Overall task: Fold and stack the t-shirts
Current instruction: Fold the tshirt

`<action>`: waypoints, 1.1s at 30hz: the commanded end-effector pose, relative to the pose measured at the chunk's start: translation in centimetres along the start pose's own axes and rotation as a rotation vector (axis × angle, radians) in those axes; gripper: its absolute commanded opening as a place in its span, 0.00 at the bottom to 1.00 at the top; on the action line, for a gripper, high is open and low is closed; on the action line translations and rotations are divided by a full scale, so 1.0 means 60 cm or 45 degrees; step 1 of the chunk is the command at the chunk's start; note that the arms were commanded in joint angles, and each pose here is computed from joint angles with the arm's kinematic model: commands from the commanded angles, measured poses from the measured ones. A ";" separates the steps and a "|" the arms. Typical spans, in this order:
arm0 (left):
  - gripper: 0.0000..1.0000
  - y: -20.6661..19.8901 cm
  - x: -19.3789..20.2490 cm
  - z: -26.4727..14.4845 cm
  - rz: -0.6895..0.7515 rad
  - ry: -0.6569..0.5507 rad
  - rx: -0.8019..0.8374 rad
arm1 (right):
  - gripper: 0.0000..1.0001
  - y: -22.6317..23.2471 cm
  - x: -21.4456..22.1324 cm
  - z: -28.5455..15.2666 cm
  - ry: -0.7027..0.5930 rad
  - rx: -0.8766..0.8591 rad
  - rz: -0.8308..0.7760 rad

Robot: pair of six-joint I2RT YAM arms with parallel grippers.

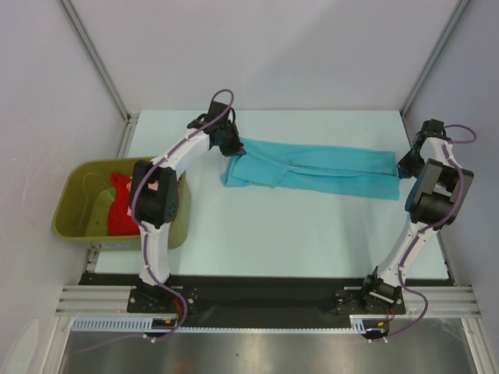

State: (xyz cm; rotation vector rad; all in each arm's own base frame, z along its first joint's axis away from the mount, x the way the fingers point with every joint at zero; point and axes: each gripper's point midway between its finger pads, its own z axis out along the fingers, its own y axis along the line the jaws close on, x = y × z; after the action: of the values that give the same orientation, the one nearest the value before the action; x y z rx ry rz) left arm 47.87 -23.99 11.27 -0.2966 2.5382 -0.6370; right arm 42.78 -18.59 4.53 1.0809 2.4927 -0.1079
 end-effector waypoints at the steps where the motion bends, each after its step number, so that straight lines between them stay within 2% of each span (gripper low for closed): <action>1: 0.00 -0.010 -0.030 -0.004 -0.023 -0.046 0.009 | 0.00 0.012 -0.029 -0.008 -0.036 -0.018 -0.007; 21: 0.00 -0.023 -0.034 0.034 -0.038 0.012 0.066 | 0.00 0.027 -0.039 0.002 -0.018 -0.018 -0.032; 26: 0.00 -0.009 -0.033 0.045 -0.050 0.024 0.027 | 0.01 0.033 -0.040 0.002 -0.021 -0.023 -0.037; 29: 0.00 -0.002 -0.035 0.048 -0.058 0.020 0.007 | 0.03 0.035 -0.038 0.003 -0.013 -0.019 -0.041; 33: 0.00 0.013 -0.040 0.051 -0.065 0.019 -0.045 | 0.12 0.026 -0.041 0.006 -0.007 0.015 -0.043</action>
State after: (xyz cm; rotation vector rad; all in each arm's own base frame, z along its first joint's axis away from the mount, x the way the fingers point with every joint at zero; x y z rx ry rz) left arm 49.79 -24.57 7.84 -0.3320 2.6151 -0.6353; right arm 45.14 -18.65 4.59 1.0566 2.5110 -0.1011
